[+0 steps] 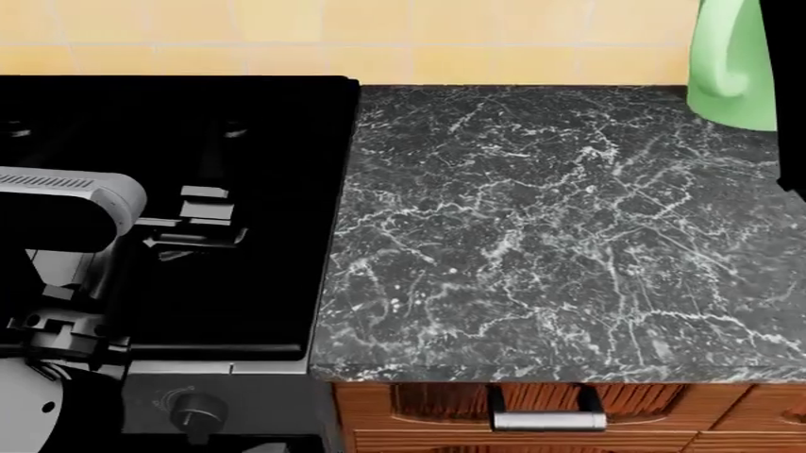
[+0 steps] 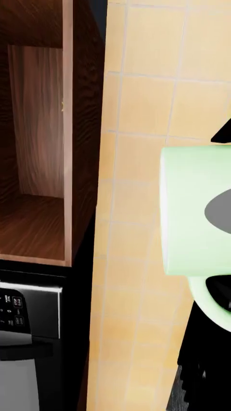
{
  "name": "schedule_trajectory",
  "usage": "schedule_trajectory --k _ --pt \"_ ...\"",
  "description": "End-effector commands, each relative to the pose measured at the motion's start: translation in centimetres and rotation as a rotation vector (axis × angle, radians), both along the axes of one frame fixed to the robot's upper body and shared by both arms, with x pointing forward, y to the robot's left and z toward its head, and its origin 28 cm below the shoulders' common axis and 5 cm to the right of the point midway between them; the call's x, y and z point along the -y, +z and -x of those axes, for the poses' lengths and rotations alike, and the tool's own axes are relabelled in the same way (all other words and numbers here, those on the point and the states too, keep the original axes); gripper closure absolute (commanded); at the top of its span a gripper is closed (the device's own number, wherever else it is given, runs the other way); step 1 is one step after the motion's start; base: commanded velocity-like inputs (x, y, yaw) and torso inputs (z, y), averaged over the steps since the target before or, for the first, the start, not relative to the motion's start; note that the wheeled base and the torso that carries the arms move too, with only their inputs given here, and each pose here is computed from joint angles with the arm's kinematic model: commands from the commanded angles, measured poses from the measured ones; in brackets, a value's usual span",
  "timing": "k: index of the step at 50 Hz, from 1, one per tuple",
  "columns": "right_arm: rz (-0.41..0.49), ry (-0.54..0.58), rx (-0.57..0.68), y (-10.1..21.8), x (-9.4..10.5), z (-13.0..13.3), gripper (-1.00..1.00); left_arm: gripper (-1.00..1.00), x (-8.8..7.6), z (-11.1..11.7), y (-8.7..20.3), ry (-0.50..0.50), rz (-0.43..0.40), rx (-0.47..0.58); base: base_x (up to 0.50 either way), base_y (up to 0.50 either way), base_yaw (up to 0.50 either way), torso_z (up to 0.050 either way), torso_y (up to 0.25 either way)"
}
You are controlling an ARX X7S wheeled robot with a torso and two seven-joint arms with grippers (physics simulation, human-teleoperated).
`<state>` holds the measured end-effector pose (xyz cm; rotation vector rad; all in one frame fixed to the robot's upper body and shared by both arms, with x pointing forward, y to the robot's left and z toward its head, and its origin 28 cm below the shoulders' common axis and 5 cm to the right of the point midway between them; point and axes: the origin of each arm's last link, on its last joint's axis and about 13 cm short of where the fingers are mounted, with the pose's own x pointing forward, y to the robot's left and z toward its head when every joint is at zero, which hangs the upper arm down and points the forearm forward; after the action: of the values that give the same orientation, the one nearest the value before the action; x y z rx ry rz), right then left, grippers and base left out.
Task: Pick the mug from the cabinet, place it under the coffee machine dispenser, and press the start button.
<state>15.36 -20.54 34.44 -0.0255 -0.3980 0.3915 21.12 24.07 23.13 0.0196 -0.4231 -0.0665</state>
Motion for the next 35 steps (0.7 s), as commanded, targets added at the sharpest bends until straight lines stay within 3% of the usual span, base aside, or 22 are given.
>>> schedule_trajectory --k 1,15,28,35 --pt "0.025 -0.016 0.005 -0.7 -0.1 0.3 1.00 -1.00 0.0 0.0 0.1 -0.006 0.000 0.005 -0.12 -0.50 0.00 0.000 0.000" --pt "0.142 -0.060 0.095 -5.3 -2.2 0.7 1.00 -1.00 0.1 0.3 -0.1 -0.004 0.011 0.005 -0.12 -0.50 0.00 0.001 0.000" --pt "0.170 -0.081 0.163 -6.2 -2.4 1.1 1.00 -1.00 0.1 0.3 -0.3 -0.006 0.019 0.000 -0.12 -0.50 0.00 0.000 0.000" --pt "0.161 -0.092 0.164 -6.5 -2.5 0.7 1.00 -1.00 0.2 0.4 -0.3 -0.009 0.024 0.000 0.00 -0.01 0.00 0.000 0.000"
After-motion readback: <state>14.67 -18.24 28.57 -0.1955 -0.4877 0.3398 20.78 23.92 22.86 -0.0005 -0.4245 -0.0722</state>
